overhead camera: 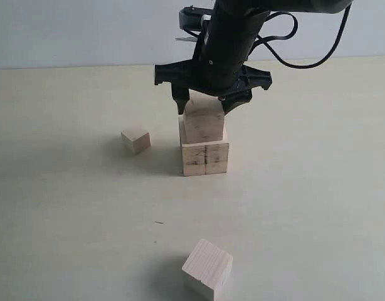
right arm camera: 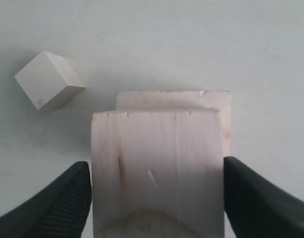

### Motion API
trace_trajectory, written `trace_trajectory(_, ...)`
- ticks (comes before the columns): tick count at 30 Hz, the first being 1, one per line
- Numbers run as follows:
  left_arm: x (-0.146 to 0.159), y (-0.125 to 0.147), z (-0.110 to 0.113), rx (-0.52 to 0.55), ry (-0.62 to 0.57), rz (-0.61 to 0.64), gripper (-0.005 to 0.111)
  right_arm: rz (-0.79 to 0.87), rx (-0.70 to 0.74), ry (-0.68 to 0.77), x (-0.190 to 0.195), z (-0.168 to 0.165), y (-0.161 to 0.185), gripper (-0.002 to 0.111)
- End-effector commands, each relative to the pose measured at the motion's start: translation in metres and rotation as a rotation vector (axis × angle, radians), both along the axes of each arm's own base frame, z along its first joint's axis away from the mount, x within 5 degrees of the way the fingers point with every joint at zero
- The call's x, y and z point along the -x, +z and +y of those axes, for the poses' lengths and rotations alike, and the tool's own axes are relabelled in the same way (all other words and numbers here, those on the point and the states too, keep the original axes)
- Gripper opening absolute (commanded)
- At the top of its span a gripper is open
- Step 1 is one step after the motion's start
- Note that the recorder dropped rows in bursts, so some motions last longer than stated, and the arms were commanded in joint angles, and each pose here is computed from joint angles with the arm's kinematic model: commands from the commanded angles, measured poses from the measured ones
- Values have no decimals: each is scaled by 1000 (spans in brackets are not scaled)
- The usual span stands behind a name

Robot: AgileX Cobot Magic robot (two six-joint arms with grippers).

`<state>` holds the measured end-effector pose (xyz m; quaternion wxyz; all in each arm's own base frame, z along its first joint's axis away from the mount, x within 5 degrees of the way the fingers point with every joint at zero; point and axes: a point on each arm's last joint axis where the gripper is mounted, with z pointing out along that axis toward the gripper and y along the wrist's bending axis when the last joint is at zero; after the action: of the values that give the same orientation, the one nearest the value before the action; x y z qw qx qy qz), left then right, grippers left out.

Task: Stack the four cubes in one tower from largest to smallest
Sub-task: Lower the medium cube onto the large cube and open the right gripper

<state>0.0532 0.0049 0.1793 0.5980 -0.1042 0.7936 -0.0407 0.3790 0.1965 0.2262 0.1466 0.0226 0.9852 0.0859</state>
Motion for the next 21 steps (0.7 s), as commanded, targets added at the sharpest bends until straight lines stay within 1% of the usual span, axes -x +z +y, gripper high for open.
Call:
trace_trajectory(1, 0, 2, 0, -11, -11, -16, 0, -1, -11, 4, 1, 1, 3, 69)
trace_trajectory(8, 0, 2, 0, -11, -10, -16, 0, -78, -32, 9, 1, -1, 20, 69)
trace_trajectory(14, 0, 2, 0, -11, -10, -16, 0, -111, -40, 11, 4, -3, 32, 69)
trace_trajectory(18, 0, 2, 0, -11, -10, -16, 0, -169, -67, 16, 11, -6, 60, 69)
trace_trajectory(21, 0, 2, 0, -11, -10, -16, 0, -220, -53, 89, 22, -12, 89, 67)
